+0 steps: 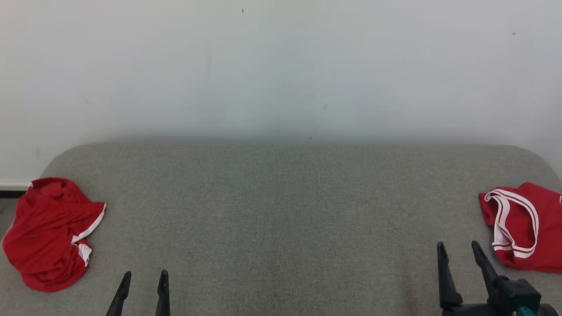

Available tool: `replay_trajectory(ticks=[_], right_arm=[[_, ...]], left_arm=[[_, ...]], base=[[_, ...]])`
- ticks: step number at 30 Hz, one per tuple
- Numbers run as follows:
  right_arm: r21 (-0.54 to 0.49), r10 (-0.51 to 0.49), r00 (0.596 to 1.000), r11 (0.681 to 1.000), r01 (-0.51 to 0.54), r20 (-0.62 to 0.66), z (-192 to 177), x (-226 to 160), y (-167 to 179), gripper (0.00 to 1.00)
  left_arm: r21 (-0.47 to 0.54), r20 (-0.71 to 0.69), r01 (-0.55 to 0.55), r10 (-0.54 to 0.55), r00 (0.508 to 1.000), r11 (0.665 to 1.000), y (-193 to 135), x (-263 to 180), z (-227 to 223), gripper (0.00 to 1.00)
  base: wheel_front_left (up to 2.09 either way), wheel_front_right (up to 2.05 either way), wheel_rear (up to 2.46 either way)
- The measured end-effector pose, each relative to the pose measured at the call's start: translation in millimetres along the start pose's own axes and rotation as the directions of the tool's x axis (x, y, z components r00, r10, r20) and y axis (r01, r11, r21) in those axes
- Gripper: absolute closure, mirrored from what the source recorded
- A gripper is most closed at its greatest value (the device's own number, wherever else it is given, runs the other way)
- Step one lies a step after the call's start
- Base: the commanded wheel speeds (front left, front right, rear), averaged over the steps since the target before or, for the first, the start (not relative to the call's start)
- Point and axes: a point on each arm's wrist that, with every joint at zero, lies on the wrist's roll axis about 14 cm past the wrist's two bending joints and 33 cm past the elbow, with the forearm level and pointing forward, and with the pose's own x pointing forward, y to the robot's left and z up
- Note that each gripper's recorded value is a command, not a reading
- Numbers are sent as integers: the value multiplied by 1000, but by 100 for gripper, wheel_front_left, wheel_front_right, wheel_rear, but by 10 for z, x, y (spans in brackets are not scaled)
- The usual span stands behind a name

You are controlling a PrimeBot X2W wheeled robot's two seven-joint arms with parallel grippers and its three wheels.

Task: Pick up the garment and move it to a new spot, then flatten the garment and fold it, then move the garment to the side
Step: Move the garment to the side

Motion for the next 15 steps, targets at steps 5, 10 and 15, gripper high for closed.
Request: replay_trajectory(ticks=[5, 10, 15], right_arm=[[12, -3, 1000, 1000, 3, -17, -16, -193, 39, 0], [58, 1, 1000, 998, 0, -26, -62, -248, 79, 0], [57, 10, 1000, 998, -9, -22, -45, -197, 106, 0]], left_arm=[[24, 31, -13, 13, 999, 1000, 48, -73, 96, 0], [29, 27, 3, -3, 1000, 1000, 14, -73, 83, 0], [27, 17, 7, -8, 1000, 1000, -5, -76, 50, 0]], base=[[0, 0, 0], [0, 0, 0], [0, 0, 0]])
